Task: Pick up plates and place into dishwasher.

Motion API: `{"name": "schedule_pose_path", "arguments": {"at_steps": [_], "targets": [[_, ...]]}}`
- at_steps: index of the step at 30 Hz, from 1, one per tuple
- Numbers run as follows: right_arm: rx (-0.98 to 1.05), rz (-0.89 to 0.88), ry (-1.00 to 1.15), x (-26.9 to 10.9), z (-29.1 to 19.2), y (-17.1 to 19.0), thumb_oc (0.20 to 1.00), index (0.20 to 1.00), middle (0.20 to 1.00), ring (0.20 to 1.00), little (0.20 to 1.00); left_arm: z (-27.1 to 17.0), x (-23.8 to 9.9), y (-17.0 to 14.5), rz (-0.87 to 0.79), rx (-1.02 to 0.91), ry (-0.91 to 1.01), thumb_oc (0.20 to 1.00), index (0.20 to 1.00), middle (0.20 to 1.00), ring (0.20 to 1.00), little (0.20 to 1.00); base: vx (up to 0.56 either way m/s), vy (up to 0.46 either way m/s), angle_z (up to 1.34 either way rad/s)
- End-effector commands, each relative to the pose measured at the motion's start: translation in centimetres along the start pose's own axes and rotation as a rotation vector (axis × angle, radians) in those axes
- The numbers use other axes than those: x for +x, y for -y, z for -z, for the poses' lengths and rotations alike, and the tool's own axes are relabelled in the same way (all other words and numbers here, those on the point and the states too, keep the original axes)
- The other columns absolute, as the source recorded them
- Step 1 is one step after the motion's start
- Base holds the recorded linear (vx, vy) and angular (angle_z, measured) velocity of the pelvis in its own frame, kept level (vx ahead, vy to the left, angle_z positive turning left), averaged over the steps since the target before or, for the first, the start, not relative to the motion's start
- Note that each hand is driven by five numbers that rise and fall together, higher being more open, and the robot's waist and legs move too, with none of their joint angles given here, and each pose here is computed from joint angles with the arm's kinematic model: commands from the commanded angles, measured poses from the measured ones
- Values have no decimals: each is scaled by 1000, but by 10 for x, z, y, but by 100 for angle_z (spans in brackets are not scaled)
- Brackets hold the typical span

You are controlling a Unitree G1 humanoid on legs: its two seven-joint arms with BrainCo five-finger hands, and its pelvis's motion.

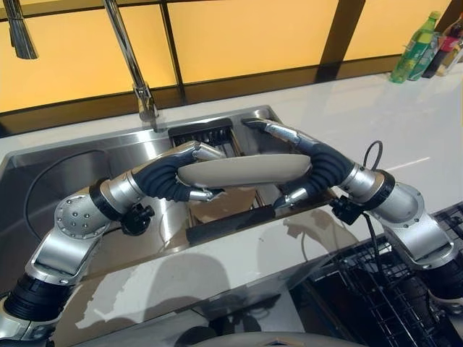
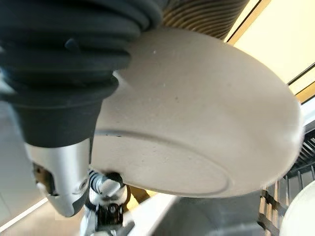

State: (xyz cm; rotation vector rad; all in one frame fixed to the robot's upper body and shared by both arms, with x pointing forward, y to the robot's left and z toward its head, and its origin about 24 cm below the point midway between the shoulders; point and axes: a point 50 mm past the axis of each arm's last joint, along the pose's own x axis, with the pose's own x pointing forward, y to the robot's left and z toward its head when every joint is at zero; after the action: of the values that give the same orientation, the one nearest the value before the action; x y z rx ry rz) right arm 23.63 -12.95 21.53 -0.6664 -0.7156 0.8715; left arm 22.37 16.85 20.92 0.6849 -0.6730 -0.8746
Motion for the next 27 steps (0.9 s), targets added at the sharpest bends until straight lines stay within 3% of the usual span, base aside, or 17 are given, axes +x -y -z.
{"name": "schedule_pose_path", "arguments": {"at_steps": [1, 2, 3, 4, 5, 6, 27], "targets": [[8, -158, 140, 18, -23, -16, 1000, 1000, 1000, 1000, 1000, -17, 20, -5, 0, -25, 166, 200, 200, 200, 200, 200, 0, 0, 0], [22, -160, 142, 17, -24, -17, 956, 956, 956, 956, 956, -17, 19, -6, -11, -31, 167, 200, 200, 200, 200, 200, 0, 0, 0], [30, -157, 143, 17, -24, -17, 576, 576, 576, 576, 576, -17, 19, -6, -15, -31, 167, 200, 200, 200, 200, 200, 0, 0, 0], [36, -151, 143, 17, -24, -17, 476, 476, 476, 476, 476, -17, 19, -5, -18, -32, 167, 200, 200, 200, 200, 200, 0, 0, 0], [42, -145, 143, 17, -23, -18, 244, 244, 244, 244, 244, -16, 19, -5, -23, -34, 166, 200, 200, 200, 200, 200, 0, 0, 0], [47, -137, 145, 17, -23, -18, 200, 200, 200, 200, 200, -17, 19, -5, -28, -36, 165, 200, 200, 200, 200, 200, 0, 0, 0], [76, 93, 132, 15, -15, -11, 200, 200, 200, 200, 200, -13, 20, -7, -114, -48, 176, 200, 200, 200, 200, 200, -13, -1, 1]]}}
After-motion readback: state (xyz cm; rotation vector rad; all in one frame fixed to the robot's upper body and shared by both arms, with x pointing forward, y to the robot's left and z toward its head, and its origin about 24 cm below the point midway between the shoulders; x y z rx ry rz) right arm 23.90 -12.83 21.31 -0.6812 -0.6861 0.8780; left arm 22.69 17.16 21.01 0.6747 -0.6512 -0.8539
